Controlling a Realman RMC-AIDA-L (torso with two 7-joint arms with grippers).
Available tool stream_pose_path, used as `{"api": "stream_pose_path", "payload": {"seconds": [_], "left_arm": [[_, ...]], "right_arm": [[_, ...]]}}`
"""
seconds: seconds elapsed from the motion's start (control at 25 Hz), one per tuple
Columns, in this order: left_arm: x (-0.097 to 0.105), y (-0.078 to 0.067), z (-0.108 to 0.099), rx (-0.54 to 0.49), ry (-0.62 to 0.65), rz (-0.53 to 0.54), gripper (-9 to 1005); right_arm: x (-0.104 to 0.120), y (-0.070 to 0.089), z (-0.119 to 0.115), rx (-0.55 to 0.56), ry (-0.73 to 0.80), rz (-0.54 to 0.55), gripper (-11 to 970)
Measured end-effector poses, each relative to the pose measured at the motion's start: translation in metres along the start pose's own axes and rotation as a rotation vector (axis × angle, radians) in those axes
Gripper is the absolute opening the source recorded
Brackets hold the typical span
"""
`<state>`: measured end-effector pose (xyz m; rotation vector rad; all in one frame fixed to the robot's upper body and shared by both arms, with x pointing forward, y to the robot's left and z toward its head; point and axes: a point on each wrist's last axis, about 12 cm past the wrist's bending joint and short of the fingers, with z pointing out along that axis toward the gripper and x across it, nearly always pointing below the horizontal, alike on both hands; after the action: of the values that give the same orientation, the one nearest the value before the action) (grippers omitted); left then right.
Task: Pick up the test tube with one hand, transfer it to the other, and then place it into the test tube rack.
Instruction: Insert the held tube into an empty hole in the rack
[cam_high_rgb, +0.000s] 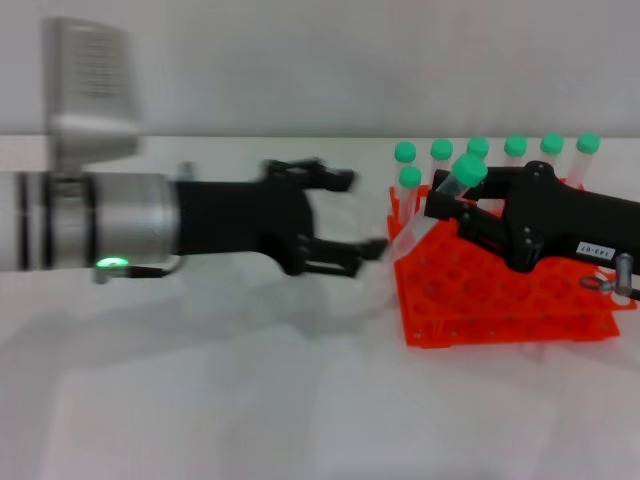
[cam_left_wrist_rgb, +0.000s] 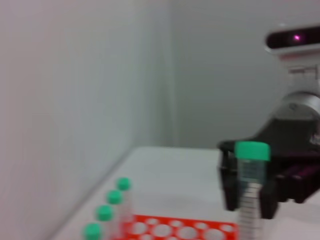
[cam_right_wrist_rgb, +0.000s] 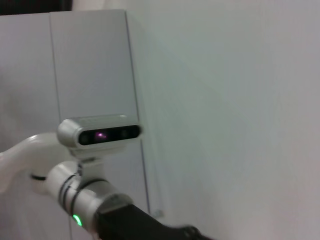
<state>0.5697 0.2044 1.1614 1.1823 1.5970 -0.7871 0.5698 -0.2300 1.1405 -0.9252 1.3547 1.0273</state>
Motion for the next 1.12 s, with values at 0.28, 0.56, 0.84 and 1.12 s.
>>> {"api": "stream_pose_path", "payload": {"seconds": [0.28, 0.56, 0.84, 1.12], "left_arm": [[0.05, -0.001, -0.081, -0.317, -0.192, -0.109, 850], [0.11, -0.031, -0.118, -0.577, -0.358, -0.143, 893], [0.145, -0.065, -0.133, -0.72, -0.459, -0.162, 893], [0.158, -0.08, -0.136, -0.769, -0.499, -0.182, 893]], "right_arm": [[0.002, -0.012, -0.001, 0.096, 0.025, -0.028, 208], [0.004, -0.025, -0.005, 0.198, 0.065, -0.038, 208], [0.011, -0.034, 0.005, 0.264, 0.136, -0.069, 209], [0.01, -0.043, 0.019, 0.3, 0.182, -0.09, 209]]}}
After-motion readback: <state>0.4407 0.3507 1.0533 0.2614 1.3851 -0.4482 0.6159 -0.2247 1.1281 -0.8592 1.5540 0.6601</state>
